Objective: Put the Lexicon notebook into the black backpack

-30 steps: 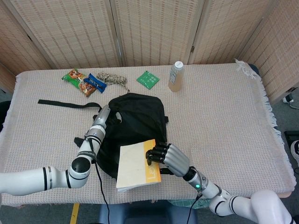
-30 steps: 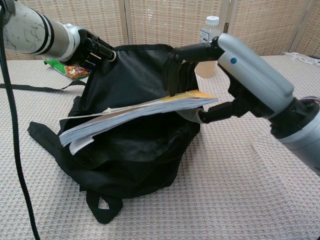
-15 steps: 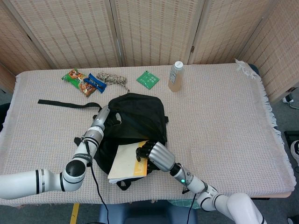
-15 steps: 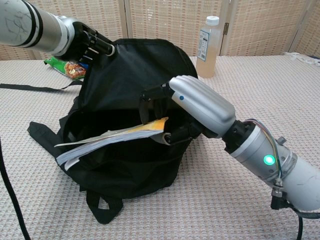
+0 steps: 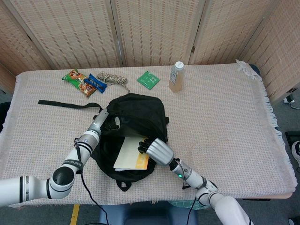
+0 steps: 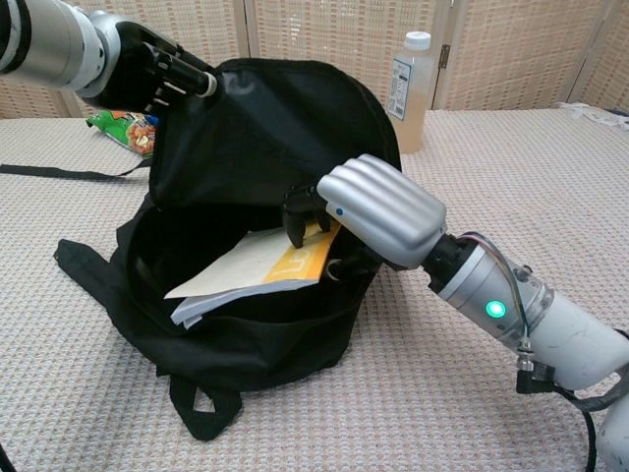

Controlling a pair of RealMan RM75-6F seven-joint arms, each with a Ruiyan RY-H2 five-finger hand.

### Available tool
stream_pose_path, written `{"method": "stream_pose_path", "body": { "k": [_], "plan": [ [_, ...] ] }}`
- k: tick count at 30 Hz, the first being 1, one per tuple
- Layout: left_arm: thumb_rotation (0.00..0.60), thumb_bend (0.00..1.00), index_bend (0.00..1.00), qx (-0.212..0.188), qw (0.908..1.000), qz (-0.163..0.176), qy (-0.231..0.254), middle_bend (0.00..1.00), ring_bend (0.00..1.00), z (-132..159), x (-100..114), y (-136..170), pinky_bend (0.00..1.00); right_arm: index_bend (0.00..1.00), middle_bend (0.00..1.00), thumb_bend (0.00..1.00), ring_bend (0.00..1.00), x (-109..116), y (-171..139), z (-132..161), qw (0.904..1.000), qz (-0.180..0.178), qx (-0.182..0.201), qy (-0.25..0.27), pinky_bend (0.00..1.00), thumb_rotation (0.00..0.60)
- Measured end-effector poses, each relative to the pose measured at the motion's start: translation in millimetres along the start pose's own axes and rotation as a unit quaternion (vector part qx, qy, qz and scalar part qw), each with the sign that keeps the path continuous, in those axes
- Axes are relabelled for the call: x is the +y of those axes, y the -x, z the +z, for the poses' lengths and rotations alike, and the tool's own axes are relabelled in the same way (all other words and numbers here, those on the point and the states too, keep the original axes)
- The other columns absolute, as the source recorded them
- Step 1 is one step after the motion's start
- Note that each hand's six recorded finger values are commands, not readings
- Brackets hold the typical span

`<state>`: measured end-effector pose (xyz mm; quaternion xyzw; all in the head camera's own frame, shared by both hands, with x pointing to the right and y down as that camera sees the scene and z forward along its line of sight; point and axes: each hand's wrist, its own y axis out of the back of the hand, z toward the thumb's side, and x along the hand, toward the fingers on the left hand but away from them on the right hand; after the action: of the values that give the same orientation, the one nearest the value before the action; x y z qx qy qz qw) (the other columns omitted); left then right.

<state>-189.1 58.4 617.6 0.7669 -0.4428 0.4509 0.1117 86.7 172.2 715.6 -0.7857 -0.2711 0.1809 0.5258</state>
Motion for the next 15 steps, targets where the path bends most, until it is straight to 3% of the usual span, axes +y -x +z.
{"method": "stream_pose_path", "body": {
  "k": [6, 15],
  "plan": [
    [0.6, 0.77, 0.7, -0.004, 0.9999, -0.009, 0.004, 0.41, 0.29, 0.9, -1.0, 4.6, 0.11, 0.98, 0.55, 0.51, 0.58, -3.3, 5.5, -2.7, 0.9969, 0.012, 0.007, -0.078, 0.53, 0.6],
    [0.6, 0.77, 0.7, -0.007, 0.9997, -0.021, 0.005, 0.42, 0.29, 2.5, -3.8, 9.3, 0.11, 0.99, 0.55, 0.51, 0.59, -11.8, 19.8, -5.5, 0.9823, 0.035, 0.004, -0.184, 0.51, 0.6]
  ]
}}
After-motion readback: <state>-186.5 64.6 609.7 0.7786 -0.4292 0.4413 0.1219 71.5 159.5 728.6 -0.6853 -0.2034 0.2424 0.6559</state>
